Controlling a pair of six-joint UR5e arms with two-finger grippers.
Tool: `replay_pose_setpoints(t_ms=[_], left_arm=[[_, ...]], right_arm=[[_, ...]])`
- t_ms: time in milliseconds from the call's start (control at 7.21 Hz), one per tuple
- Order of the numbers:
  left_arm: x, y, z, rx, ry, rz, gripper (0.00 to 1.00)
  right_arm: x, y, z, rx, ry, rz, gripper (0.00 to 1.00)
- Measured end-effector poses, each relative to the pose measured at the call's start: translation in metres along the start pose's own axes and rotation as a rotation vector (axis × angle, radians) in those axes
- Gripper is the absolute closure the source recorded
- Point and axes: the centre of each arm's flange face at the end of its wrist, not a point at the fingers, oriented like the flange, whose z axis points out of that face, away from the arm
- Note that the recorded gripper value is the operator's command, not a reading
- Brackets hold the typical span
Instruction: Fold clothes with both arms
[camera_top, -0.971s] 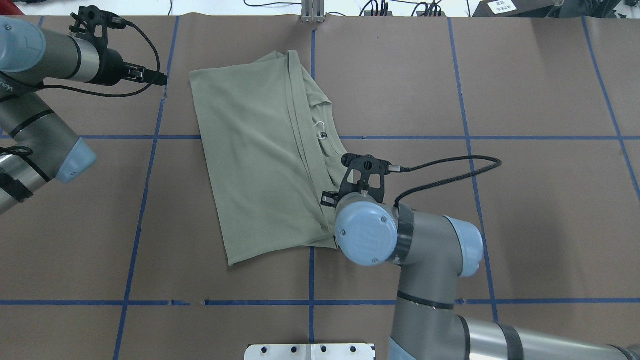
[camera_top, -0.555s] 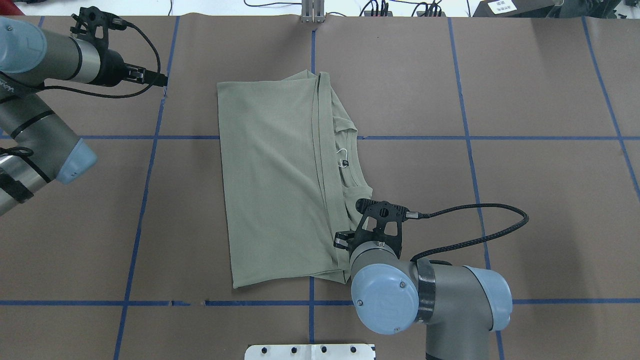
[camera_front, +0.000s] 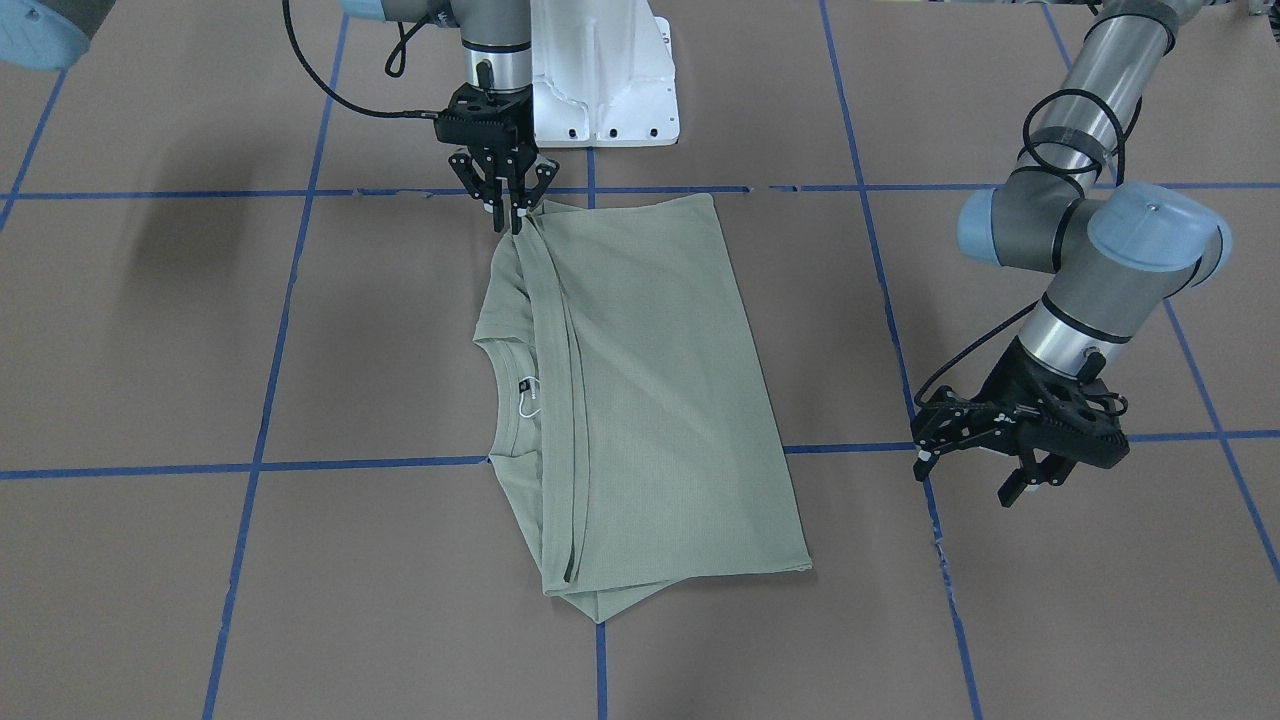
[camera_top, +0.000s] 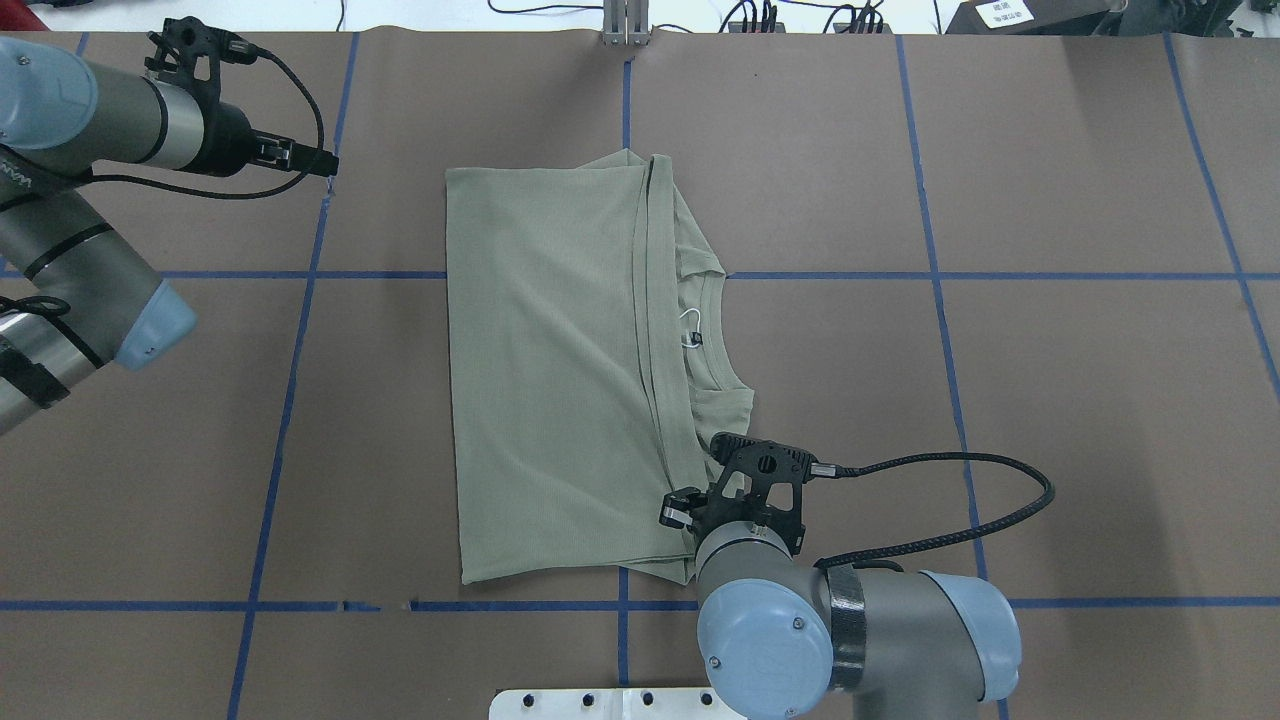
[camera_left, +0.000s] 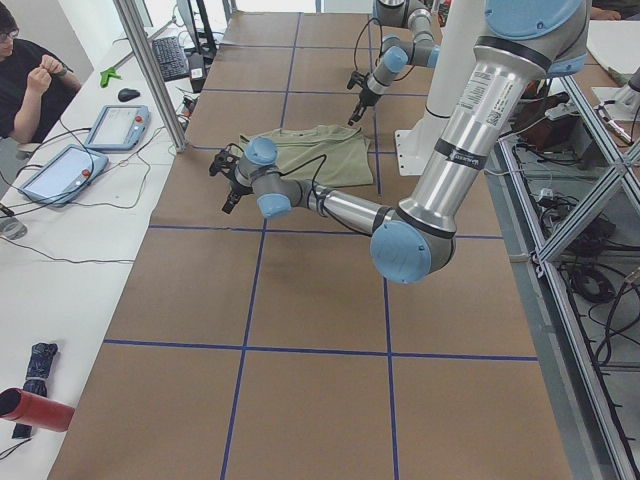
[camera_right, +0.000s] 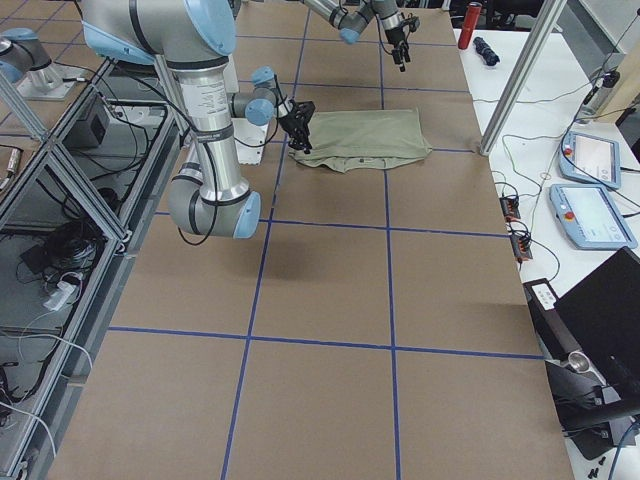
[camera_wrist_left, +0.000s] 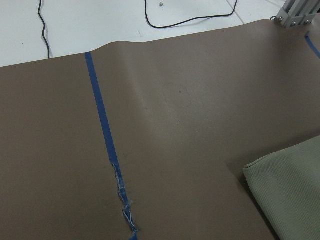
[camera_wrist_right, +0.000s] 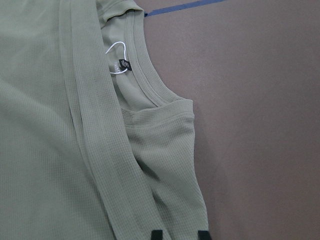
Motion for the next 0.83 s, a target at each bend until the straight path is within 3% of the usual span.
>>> replay_pose_setpoints(t_ms=[139, 416, 832], left_arm=[[0.001, -0.001, -0.001, 0.002, 0.003, 0.000, 0.00], [0.003, -0.002, -0.003, 0.005, 0.008, 0.001, 0.00], [0.004, -0.002, -0.003, 0.004, 0.008, 0.001, 0.00]], right_arm=[[-0.006, -0.017, -0.002, 0.007, -0.006, -0.039, 0.00], [-0.024, -0.062, 0.006, -0.031, 0.005, -0.142, 0.00], [-0.089, -0.064, 0.044, -0.112, 0.066, -0.325, 0.23]])
